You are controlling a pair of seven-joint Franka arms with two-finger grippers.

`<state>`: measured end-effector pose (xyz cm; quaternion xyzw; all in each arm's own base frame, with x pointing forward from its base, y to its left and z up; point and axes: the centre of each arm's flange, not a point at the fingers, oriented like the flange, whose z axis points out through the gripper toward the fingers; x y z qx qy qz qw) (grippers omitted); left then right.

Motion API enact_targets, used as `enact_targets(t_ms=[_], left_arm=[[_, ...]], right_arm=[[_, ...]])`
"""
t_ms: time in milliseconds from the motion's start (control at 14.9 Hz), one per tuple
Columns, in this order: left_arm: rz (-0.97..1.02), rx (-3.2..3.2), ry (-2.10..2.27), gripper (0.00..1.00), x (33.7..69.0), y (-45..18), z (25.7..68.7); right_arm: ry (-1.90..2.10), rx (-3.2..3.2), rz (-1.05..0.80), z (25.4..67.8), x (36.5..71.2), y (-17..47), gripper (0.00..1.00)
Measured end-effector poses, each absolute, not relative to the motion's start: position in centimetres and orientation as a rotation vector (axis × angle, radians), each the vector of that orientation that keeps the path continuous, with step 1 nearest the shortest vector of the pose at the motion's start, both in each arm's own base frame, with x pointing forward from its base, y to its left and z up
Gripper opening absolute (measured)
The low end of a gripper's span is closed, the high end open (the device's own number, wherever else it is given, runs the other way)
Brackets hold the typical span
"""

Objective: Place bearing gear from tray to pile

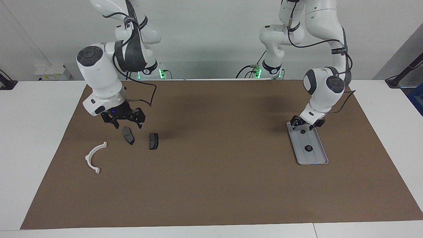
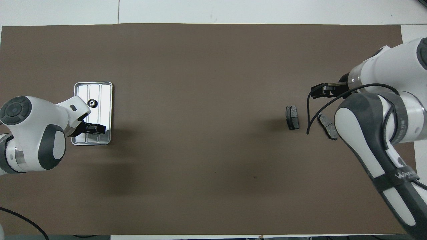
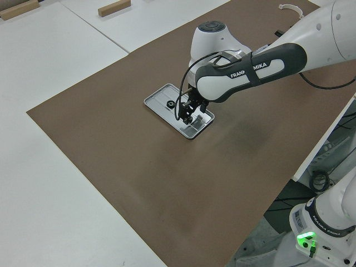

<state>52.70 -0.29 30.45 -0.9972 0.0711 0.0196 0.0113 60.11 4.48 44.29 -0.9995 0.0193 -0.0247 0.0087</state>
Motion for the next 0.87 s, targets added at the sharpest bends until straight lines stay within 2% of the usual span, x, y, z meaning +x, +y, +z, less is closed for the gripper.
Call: enact_targets(t_ms=[269, 807, 874], left_arm=[[0.037, -3.110, 0.215, 0.90, 52.8, -0.1, 30.4], [0.023, -3.108, 0.215, 0.90, 52.8, 0.0, 29.4], [0.025, -3.108, 0.214, 0.82, 52.8, 0.0, 29.3]], right_arm=[[0.065, -3.119, -0.057, 40.9, 61.3, 4.5, 1.00], [0.068, -3.118, -0.057, 40.9, 61.3, 4.7, 1.00], [0.068, -3.118, -0.057, 40.9, 61.3, 4.7, 1.00]])
